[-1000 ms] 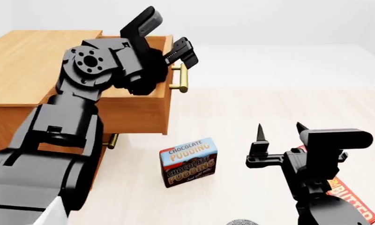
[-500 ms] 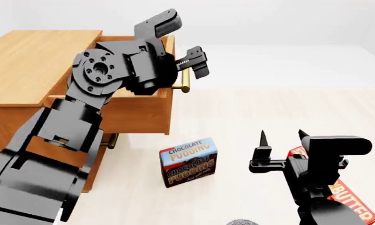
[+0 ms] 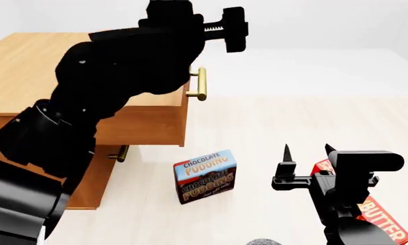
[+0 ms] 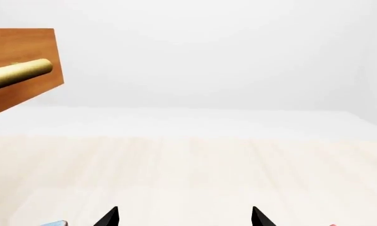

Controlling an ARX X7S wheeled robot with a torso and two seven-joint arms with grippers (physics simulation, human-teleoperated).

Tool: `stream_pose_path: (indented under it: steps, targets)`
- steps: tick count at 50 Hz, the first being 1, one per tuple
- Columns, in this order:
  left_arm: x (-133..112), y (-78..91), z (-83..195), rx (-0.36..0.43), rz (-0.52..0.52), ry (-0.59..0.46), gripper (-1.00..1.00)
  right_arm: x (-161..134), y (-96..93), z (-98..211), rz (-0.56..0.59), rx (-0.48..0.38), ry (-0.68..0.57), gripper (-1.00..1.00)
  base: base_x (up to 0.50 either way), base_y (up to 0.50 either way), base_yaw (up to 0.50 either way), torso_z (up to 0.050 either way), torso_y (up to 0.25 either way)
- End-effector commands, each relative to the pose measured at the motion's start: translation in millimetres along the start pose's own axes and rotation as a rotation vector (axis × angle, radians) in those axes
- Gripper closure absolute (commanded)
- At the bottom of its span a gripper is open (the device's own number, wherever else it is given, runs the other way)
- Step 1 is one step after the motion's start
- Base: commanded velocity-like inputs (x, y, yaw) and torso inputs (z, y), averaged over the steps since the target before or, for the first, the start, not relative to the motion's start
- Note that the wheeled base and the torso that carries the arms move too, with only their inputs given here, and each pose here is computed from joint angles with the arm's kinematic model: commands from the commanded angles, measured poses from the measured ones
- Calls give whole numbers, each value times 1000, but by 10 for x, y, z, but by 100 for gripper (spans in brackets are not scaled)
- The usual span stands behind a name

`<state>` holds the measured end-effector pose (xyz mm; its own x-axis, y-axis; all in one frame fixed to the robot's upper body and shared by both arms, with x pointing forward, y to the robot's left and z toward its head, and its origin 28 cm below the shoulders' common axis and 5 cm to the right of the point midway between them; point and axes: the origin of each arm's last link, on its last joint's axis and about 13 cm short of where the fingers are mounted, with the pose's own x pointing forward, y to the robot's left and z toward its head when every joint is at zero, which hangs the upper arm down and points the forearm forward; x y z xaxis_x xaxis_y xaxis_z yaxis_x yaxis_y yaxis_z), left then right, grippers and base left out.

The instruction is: Put the bowl in the top drawer of the cabinet.

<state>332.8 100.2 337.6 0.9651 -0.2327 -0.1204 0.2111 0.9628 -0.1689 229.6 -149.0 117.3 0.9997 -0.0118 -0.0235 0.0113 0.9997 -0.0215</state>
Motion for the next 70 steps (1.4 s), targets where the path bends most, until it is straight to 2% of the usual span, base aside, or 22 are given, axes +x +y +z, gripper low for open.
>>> stream_pose_path:
  steps: [1, 7, 16, 23, 33, 44, 58, 63, 70]
  targets:
    - [-300, -140, 103, 116, -57, -213, -100, -3, -7, 3, -1, 2, 0, -100, 0, 0, 0, 0, 0]
    - [-474, -119, 20, 107, -84, -208, -100, -9, -22, 12, -11, 13, -8, -100, 0, 0, 0, 0, 0]
    - [-806, 7, -327, 73, -189, -148, -100, -17, -61, 81, -29, 35, -30, -100, 0, 0, 0, 0, 0]
    - [-1110, 122, -537, 45, -248, -153, -100, -16, -88, 139, -48, 54, -53, -100, 0, 0, 0, 0, 0]
    - [-1388, 242, -918, 16, -324, -119, -100, -48, -60, 202, -53, 33, -85, -100, 0, 0, 0, 0, 0]
    - [-1492, 320, -1251, -22, -377, -29, -100, -71, -82, 209, -74, 49, -98, -100, 0, 0, 0, 0, 0]
    - [-1403, 306, -1758, -2, -366, 102, -100, -129, -91, 203, -84, 49, -115, -100, 0, 0, 0, 0, 0]
    - [-1297, 315, -1960, -4, -346, 179, -100, -161, -81, 214, -79, 45, -122, -100, 0, 0, 0, 0, 0]
    - [-1269, 288, -2221, 12, -364, 271, -100, -146, -73, 173, -72, 42, -113, -100, 0, 0, 0, 0, 0]
